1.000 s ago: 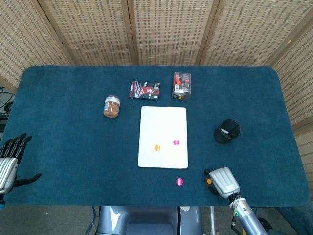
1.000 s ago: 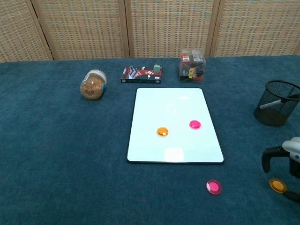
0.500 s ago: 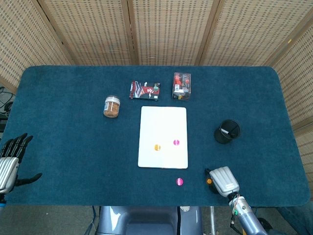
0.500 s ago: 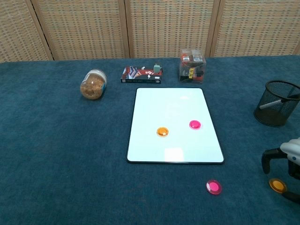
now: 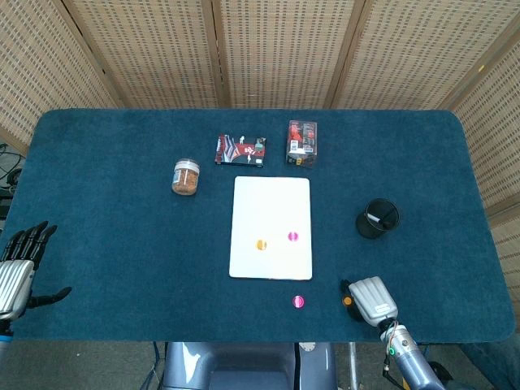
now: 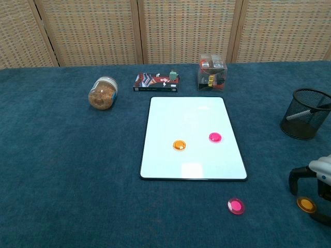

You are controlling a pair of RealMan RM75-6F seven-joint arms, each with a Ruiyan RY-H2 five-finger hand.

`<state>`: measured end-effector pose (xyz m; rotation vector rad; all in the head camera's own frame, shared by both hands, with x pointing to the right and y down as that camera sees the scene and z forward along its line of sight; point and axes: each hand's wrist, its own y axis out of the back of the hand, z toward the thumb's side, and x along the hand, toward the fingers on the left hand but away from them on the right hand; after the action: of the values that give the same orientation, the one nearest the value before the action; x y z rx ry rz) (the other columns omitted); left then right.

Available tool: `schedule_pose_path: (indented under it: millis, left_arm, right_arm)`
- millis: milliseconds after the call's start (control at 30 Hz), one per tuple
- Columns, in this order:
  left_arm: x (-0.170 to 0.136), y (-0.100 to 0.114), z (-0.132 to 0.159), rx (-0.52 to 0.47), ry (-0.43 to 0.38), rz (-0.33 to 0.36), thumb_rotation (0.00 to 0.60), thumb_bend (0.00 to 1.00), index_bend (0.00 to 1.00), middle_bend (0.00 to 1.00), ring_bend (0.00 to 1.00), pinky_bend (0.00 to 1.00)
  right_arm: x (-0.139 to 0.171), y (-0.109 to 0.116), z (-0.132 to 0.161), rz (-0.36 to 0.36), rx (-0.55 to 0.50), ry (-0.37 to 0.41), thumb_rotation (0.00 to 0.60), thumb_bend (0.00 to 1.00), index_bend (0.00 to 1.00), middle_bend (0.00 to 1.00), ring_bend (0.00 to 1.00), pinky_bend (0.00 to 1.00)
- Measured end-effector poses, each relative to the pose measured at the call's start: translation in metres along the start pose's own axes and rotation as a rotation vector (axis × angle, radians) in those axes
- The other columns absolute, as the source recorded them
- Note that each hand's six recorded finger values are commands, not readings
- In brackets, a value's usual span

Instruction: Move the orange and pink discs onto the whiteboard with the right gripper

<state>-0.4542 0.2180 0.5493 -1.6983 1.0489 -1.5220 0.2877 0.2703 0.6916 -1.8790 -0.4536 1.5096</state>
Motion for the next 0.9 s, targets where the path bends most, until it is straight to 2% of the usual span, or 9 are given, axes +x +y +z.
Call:
schedule_pose_path:
  millis: [300,500,600,900]
  left_arm:
    - [0.0,0.0,0.0,-0.001,0.003,0.001,0.6,0.0,0.0,0.0,0.0,0.0]
    - [0.0,0.001,-0.001,-0.004,0.003,0.004,0.6,0.0,0.0,0.0,0.0,0.0]
    - [-0.001,0.002,-0.001,-0.006,0.002,0.004,0.6,0.0,0.0,0.0,0.0,0.0]
    - [-0.001,0.002,-0.001,-0.009,0.001,0.005,0.6,0.0,0.0,0.0,0.0,0.0]
  right_arm:
    - [0.0,0.002,0.004,-0.02,-0.022,0.018,0.6,0.34,0.6,1.0,1.0,1.0]
    - [-0.001,0.005,0.007,-0.028,-0.024,0.023,0.6,0.34,0.61,1.0,1.0,1.0]
    - [-0.004,0.013,0.011,-0.047,-0.03,0.031,0.6,0.34,0.61,1.0,1.0,1.0]
    - [-0.028,0.057,0.036,-0.111,-0.034,0.065,0.6,0.34,0.61,1.0,1.0,1.0]
